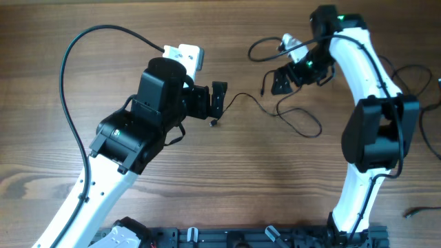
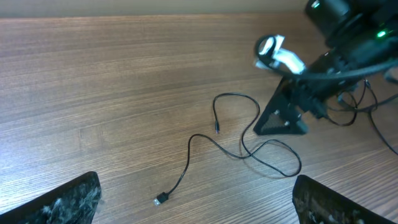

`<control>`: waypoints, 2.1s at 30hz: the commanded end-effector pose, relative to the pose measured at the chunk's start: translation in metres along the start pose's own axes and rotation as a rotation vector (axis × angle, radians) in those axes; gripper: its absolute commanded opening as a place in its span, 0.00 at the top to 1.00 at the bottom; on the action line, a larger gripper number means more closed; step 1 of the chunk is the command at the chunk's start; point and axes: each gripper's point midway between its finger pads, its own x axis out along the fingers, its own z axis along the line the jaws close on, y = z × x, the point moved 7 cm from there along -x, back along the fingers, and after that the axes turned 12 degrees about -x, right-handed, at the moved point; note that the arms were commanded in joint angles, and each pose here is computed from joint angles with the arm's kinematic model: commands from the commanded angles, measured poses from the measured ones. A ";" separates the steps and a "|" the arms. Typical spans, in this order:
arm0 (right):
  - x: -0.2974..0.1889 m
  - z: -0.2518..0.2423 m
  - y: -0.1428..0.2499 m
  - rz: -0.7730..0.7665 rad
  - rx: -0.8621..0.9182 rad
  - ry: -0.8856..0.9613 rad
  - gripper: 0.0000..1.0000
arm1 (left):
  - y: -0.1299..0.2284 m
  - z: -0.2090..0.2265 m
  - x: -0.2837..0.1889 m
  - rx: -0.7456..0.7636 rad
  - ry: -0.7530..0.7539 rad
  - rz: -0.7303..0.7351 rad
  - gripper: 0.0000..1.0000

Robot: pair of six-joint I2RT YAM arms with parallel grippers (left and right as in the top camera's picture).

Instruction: Untangle cables

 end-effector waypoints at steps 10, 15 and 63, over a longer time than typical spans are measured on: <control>0.073 0.003 0.041 0.120 -0.009 -0.068 0.00 | -0.002 0.000 0.000 -0.011 -0.005 -0.010 0.00; 0.084 0.003 0.050 0.128 -0.007 -0.072 0.05 | -0.002 0.000 0.000 -0.011 -0.005 -0.010 0.00; 0.048 0.009 0.035 0.122 -0.601 0.262 0.46 | -0.002 0.000 0.000 -0.011 -0.005 -0.010 0.00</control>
